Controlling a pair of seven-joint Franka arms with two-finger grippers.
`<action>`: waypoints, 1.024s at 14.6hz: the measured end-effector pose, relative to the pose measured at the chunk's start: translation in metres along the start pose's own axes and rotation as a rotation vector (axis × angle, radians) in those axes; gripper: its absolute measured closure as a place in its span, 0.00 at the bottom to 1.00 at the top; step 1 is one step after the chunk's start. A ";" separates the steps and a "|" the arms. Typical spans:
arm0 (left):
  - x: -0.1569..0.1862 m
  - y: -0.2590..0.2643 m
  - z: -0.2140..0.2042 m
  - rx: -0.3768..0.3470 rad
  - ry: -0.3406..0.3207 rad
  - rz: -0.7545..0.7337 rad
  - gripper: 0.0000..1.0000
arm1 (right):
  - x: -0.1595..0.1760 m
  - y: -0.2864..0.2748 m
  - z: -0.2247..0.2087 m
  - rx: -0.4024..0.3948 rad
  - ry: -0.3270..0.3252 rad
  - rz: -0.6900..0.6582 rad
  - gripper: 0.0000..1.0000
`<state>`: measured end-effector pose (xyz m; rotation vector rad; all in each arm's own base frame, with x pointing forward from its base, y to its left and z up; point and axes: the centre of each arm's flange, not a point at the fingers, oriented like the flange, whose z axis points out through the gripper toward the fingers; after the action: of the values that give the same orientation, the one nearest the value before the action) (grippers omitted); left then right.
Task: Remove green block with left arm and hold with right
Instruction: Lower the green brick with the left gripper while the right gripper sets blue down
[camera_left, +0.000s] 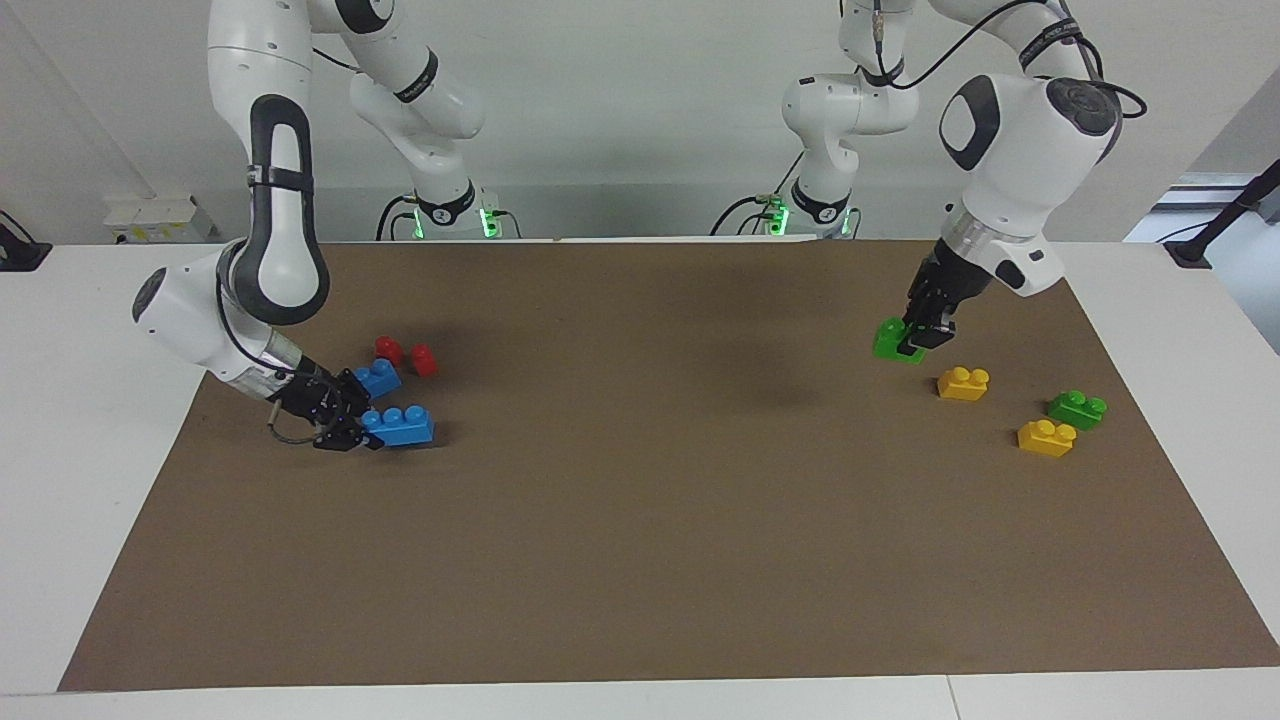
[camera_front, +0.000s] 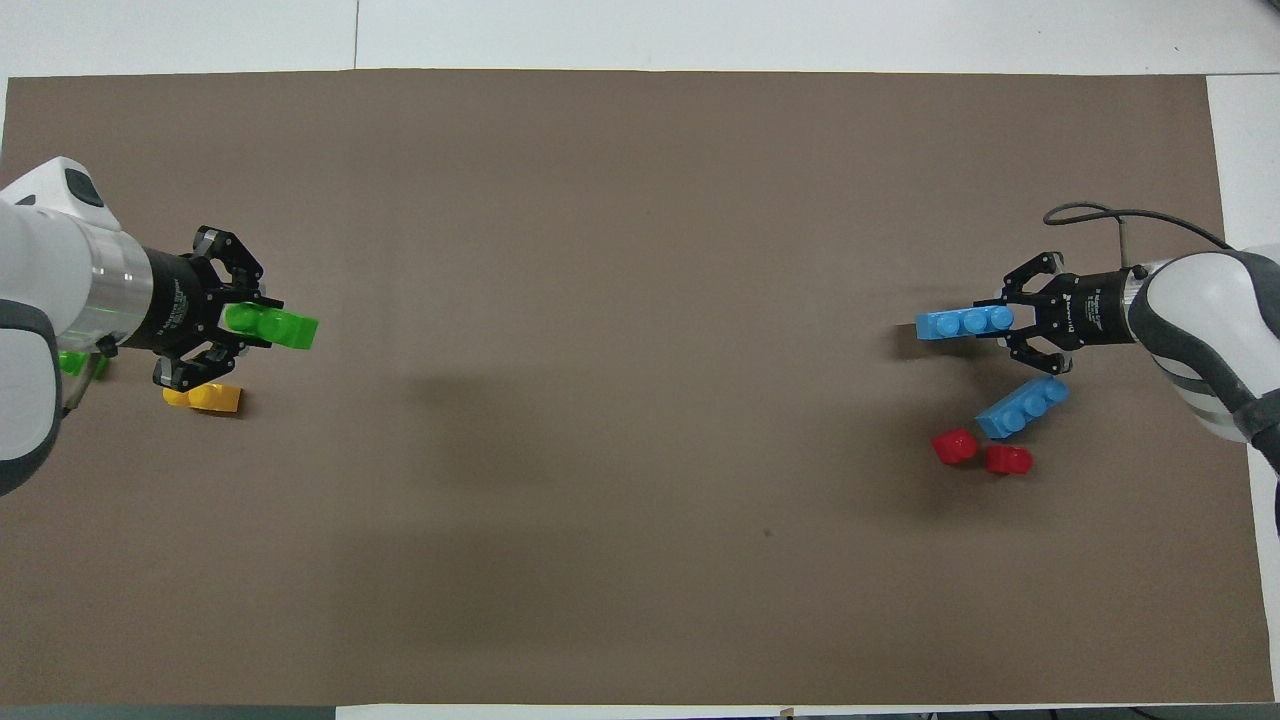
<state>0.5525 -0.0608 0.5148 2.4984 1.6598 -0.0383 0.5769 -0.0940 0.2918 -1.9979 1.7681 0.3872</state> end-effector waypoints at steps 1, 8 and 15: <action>0.015 -0.005 -0.001 -0.002 0.003 0.026 0.65 | -0.003 0.000 0.005 -0.008 -0.004 -0.002 0.66; 0.097 -0.004 0.044 -0.041 0.034 0.059 0.65 | -0.033 -0.004 0.027 -0.045 -0.015 0.038 0.66; 0.129 0.011 0.119 -0.058 0.050 0.029 0.65 | -0.030 0.007 0.037 -0.069 -0.020 0.053 0.65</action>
<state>0.6195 0.0373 0.3854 2.4994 1.6186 0.0742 0.5690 -0.0502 0.2736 -1.9900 1.8214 0.4900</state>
